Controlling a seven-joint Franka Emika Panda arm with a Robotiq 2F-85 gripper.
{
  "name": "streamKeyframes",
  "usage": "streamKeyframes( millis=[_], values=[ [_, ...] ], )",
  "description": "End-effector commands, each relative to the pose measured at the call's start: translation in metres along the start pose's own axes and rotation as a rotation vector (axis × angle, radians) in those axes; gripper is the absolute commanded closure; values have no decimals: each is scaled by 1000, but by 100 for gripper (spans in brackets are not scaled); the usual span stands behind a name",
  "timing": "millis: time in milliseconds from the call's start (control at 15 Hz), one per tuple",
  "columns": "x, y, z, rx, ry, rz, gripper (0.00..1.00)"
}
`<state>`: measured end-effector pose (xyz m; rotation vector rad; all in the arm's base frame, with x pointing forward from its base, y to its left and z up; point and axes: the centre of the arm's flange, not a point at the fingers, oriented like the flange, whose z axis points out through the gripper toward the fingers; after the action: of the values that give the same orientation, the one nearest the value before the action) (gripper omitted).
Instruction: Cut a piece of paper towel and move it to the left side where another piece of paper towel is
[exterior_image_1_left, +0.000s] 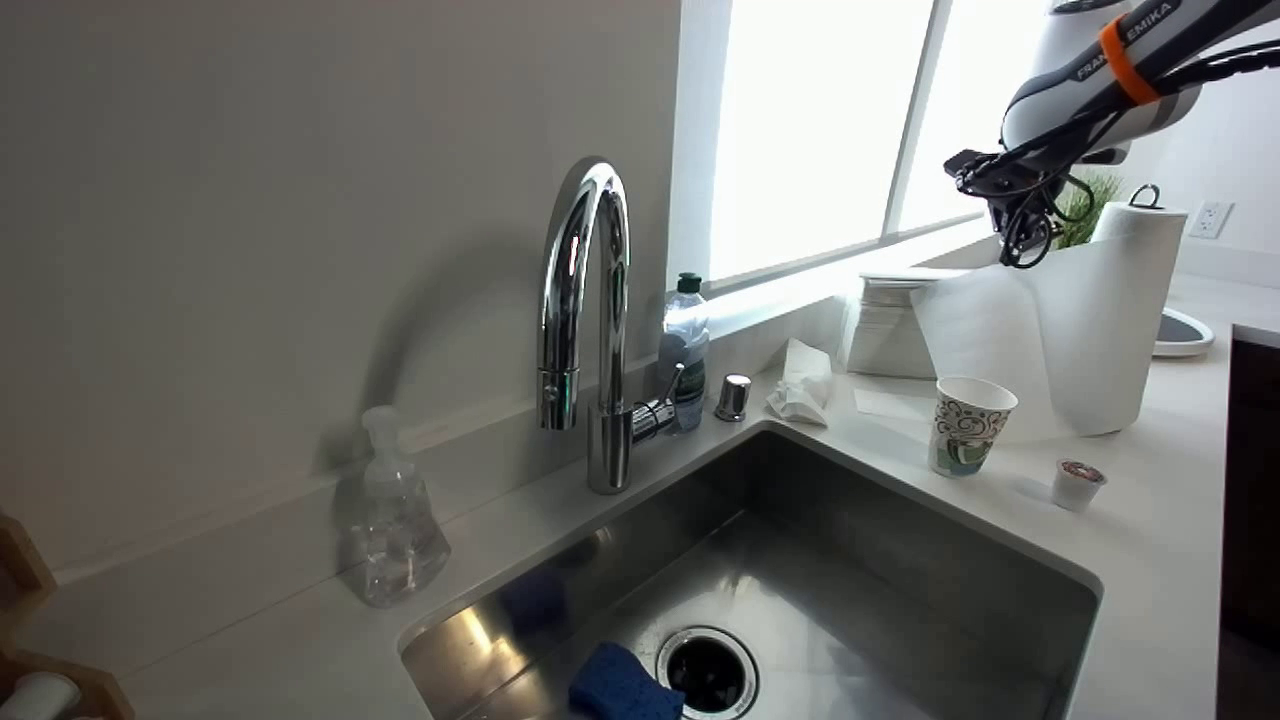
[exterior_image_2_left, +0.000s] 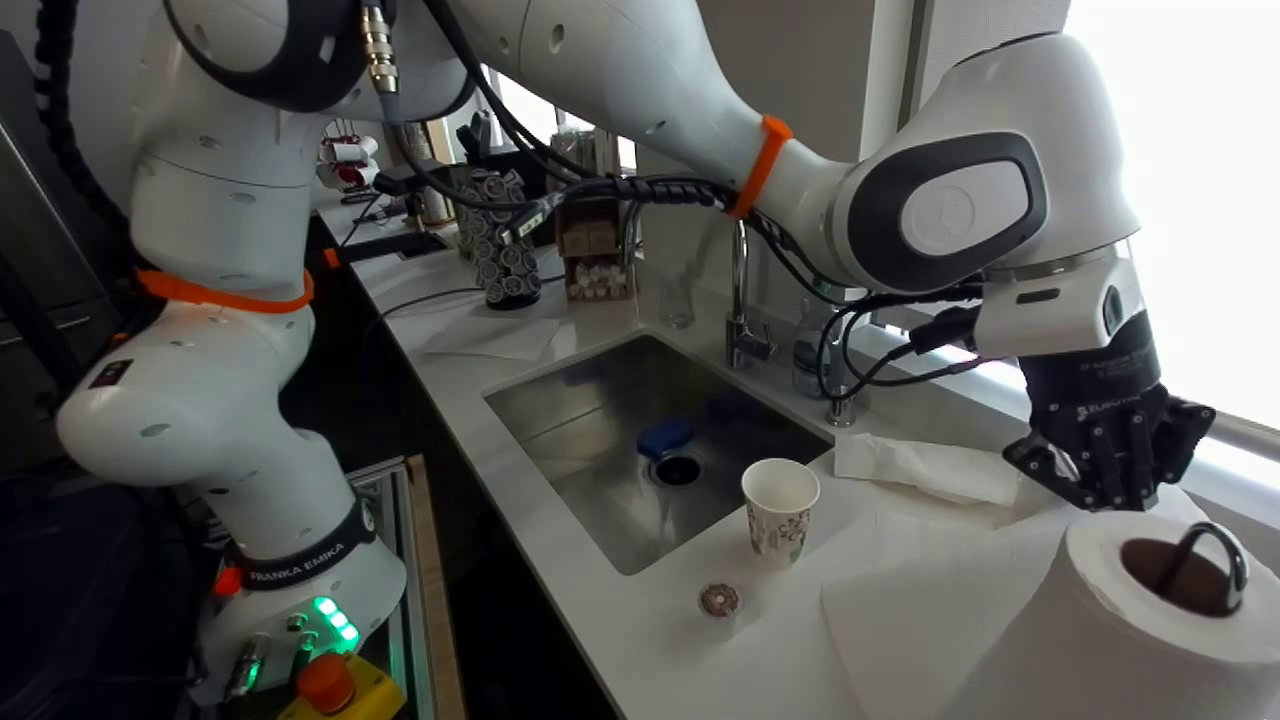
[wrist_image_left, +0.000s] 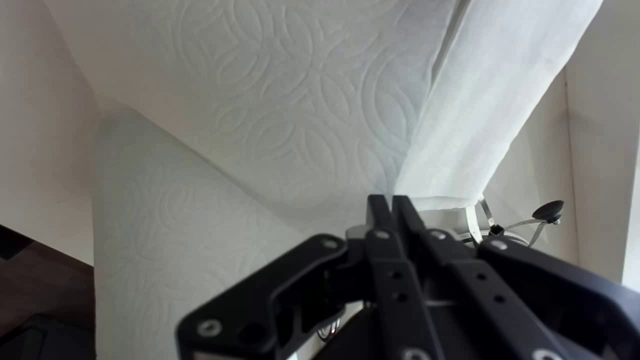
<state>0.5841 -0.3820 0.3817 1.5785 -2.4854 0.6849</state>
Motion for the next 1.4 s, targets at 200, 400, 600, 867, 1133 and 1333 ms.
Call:
streamKeyframes(
  millis=[200,400,600,867,1133,1333],
  values=[
    [-14,6,-14,16,-10,1,100],
    [-9,5,-17,-15,15,22,73],
    [4,1,-21,-105,37,68,53],
    [11,-3,-23,-202,41,83,22],
    [8,-7,-18,-204,36,97,0],
    [7,-8,-9,-195,27,100,1]
  ],
)
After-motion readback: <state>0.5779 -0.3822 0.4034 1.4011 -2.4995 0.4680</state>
